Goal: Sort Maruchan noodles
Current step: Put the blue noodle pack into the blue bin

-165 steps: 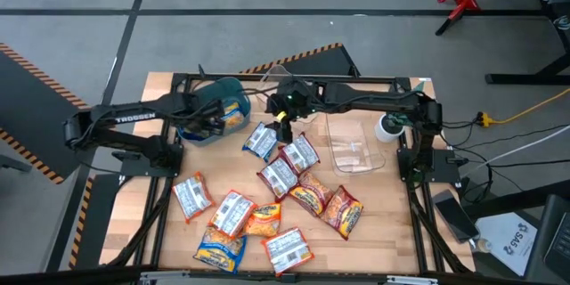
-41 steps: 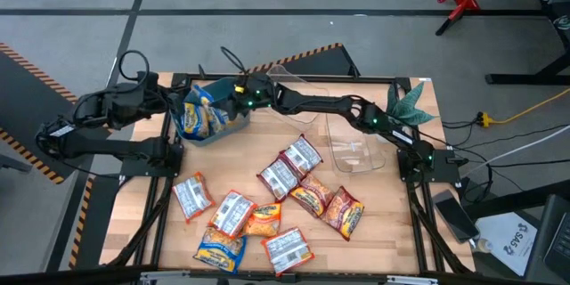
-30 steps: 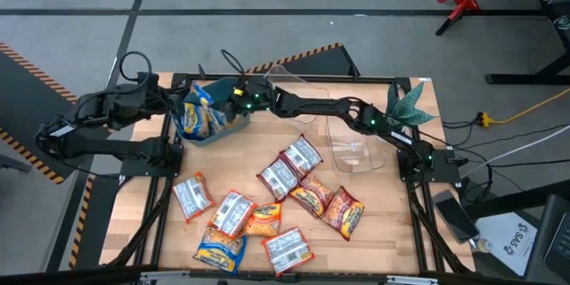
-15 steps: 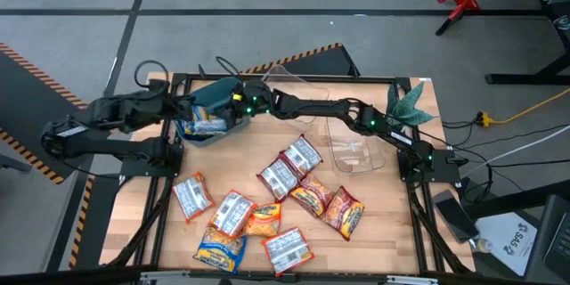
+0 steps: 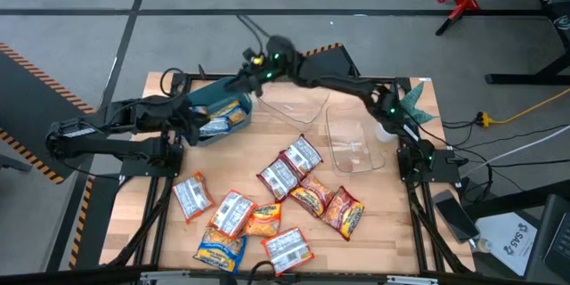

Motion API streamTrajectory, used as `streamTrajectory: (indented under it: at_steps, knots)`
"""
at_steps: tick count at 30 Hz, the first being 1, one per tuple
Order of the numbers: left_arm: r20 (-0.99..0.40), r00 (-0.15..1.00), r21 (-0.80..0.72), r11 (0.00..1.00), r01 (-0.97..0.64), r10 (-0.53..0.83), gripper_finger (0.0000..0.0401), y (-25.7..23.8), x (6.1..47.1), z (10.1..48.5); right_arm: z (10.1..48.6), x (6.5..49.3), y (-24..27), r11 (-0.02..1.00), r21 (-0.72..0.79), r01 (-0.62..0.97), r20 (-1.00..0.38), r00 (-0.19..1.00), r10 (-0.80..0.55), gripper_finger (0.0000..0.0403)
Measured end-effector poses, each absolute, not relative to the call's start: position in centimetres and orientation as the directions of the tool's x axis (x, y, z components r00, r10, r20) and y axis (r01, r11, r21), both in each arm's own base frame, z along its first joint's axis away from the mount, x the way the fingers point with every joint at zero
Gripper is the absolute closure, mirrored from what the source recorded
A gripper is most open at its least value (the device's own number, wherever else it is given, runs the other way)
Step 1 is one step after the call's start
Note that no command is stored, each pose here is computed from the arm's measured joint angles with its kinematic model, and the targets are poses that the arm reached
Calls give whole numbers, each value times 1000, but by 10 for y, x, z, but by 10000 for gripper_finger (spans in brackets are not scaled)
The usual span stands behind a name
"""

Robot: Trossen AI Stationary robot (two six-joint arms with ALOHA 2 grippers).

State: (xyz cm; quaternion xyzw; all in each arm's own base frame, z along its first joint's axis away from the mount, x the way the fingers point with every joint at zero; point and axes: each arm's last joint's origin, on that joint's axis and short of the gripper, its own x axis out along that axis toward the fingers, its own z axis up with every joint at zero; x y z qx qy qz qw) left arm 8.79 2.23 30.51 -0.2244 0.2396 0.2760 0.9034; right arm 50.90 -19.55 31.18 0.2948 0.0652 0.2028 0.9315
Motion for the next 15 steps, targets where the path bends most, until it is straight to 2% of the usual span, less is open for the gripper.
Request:
streamTrajectory:
  at_steps: [5,8,15]
  knots:
    - [-620,724,-151,860,-488,302,301,21,94,300,361,481,-202,806,470,-360,42,921,387,251]
    - [-693,673,-84,899,-430,258,287,21,104,292,386,466,-202,839,408,-360,71,929,364,251]
    - [-799,558,51,950,-308,223,239,26,134,276,413,450,-195,848,358,-391,104,919,380,251]
